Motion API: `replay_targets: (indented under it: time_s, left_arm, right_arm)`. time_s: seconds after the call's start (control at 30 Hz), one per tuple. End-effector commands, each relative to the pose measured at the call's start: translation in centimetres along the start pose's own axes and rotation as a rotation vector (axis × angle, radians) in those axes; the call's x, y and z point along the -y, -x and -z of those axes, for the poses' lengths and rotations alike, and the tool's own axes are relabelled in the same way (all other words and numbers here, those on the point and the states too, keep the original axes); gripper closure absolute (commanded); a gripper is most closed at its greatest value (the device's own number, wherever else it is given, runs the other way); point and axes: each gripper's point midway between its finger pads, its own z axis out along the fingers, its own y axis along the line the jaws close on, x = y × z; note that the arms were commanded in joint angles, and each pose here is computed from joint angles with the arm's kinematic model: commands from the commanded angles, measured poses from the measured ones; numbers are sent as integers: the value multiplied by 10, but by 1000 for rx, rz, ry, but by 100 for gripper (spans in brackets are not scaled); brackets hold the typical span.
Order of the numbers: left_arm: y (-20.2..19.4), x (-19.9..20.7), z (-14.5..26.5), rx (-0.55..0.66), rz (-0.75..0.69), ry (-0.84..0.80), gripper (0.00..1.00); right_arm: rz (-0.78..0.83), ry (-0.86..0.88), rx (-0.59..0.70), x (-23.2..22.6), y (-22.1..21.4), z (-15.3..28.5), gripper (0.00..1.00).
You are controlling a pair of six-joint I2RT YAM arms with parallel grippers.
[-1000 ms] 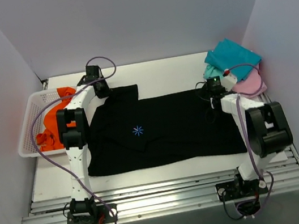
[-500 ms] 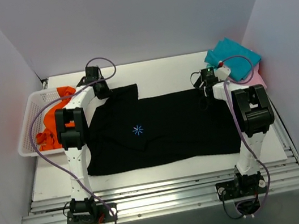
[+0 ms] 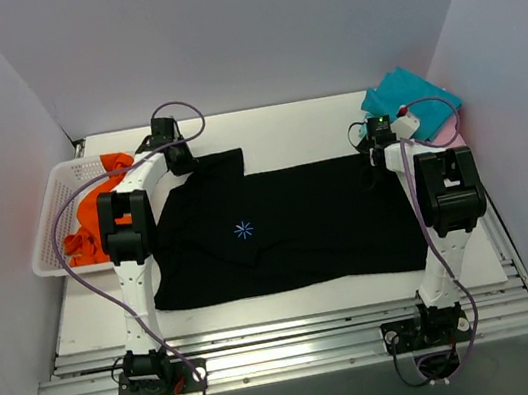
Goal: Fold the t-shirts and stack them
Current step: Fold the tshirt
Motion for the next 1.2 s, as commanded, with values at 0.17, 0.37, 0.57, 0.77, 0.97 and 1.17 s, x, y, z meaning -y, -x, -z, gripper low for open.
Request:
replay_targets:
  time_s: [0.17, 0.37, 0.57, 0.77, 0.97, 1.17]
  left_arm:
    - [25, 19, 20, 74, -12, -51, 98]
    - [24, 22, 20, 74, -20, -50, 98]
    - [23, 21, 18, 70, -22, -44, 98]
    - [22, 20, 16, 71, -24, -42, 98]
    - [19, 18, 9, 61, -23, -38, 98]
    - [17, 16, 6, 53, -22, -37, 98]
  right_arm:
    - [-4, -22, -6, 13, -2, -5, 38]
    - [-26, -57, 30, 26, 25, -9, 38]
    - [-16, -74, 14, 24, 28, -21, 38]
    - [-20, -67, -1, 19, 27, -31, 38]
    - [-2, -51, -21, 14, 14, -30, 38]
    - [30, -34, -32, 6, 3, -28, 38]
